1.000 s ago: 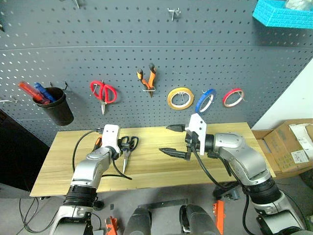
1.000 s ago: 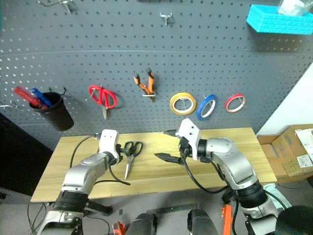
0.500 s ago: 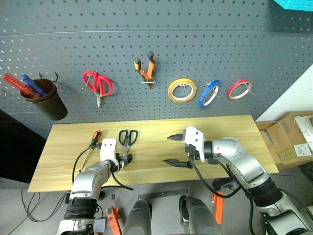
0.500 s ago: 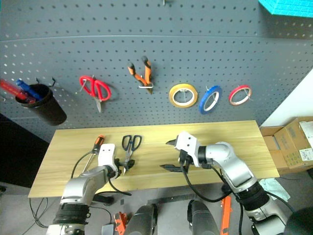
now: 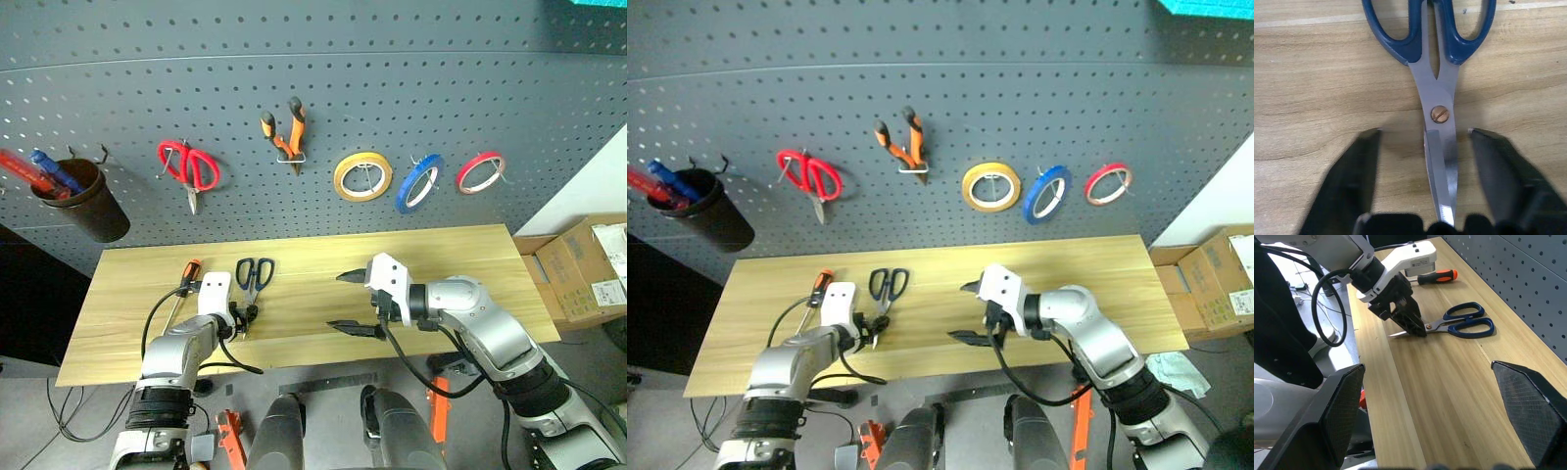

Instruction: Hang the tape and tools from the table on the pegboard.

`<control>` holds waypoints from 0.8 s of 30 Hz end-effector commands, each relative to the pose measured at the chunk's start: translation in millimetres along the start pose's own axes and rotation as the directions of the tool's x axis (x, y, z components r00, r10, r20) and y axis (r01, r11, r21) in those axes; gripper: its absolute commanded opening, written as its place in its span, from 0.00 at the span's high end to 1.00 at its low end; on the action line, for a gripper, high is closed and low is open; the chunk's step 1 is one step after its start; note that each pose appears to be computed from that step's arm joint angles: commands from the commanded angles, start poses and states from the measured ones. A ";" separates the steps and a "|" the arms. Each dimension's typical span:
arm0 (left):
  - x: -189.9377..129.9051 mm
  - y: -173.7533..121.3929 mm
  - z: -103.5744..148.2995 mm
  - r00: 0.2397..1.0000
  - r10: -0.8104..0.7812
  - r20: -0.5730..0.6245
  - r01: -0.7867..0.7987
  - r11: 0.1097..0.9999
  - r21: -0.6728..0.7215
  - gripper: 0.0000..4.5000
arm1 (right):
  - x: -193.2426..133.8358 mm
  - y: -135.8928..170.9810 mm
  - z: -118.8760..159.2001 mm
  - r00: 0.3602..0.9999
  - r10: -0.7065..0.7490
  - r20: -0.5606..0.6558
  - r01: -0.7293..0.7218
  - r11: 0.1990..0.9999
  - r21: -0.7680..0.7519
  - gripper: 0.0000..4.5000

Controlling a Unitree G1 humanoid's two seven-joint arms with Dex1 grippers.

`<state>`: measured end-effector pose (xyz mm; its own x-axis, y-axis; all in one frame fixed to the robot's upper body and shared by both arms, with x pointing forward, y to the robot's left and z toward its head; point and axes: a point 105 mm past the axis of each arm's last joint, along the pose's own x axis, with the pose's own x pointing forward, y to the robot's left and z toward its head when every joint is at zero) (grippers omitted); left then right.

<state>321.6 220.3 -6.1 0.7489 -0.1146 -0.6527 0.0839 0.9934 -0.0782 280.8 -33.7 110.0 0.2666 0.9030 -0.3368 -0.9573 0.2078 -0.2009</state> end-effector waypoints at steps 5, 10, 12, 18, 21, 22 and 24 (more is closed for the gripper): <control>3.8 -7.0 -6.3 0.999 -0.029 -0.037 0.028 1.000 -0.008 0.90 | -1.6 -3.8 15.8 0.999 -0.008 0.052 0.010 0.999 -0.031 0.00; 4.0 -4.9 -5.1 0.999 -0.018 -0.029 0.018 1.000 -0.013 0.90 | -2.6 -7.3 15.8 0.999 -0.011 0.051 0.012 0.999 -0.032 0.00; 2.5 -5.4 -5.0 0.999 -0.021 -0.025 0.021 1.000 -0.008 0.90 | -3.1 -7.8 17.4 0.998 -0.012 0.059 0.013 1.000 -0.028 0.00; -10.3 -9.3 8.5 0.997 -0.026 0.079 0.019 0.996 0.090 0.90 | -10.3 -10.6 37.2 0.978 -0.062 0.201 0.046 0.995 0.083 0.00; -23.9 -8.8 32.3 0.975 -0.023 0.219 -0.006 0.992 0.128 0.90 | -17.2 -15.0 49.3 0.953 -0.123 0.275 0.085 0.986 0.145 0.00; -29.4 -9.6 40.2 0.964 -0.027 0.263 -0.008 0.991 0.130 0.90 | -19.5 -15.7 52.5 0.945 -0.141 0.295 0.094 0.981 0.168 0.00; -36.0 -9.8 49.6 0.949 -0.029 0.315 -0.014 0.991 0.132 0.90 | -21.9 -16.9 56.2 0.933 -0.164 0.320 0.102 0.974 0.201 0.00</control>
<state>320.9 211.8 28.5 0.8642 -0.1418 -0.4827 0.1635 0.9865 0.0029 290.4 -35.3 159.5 0.3711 0.9274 -0.0471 -0.9281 0.3688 -0.0508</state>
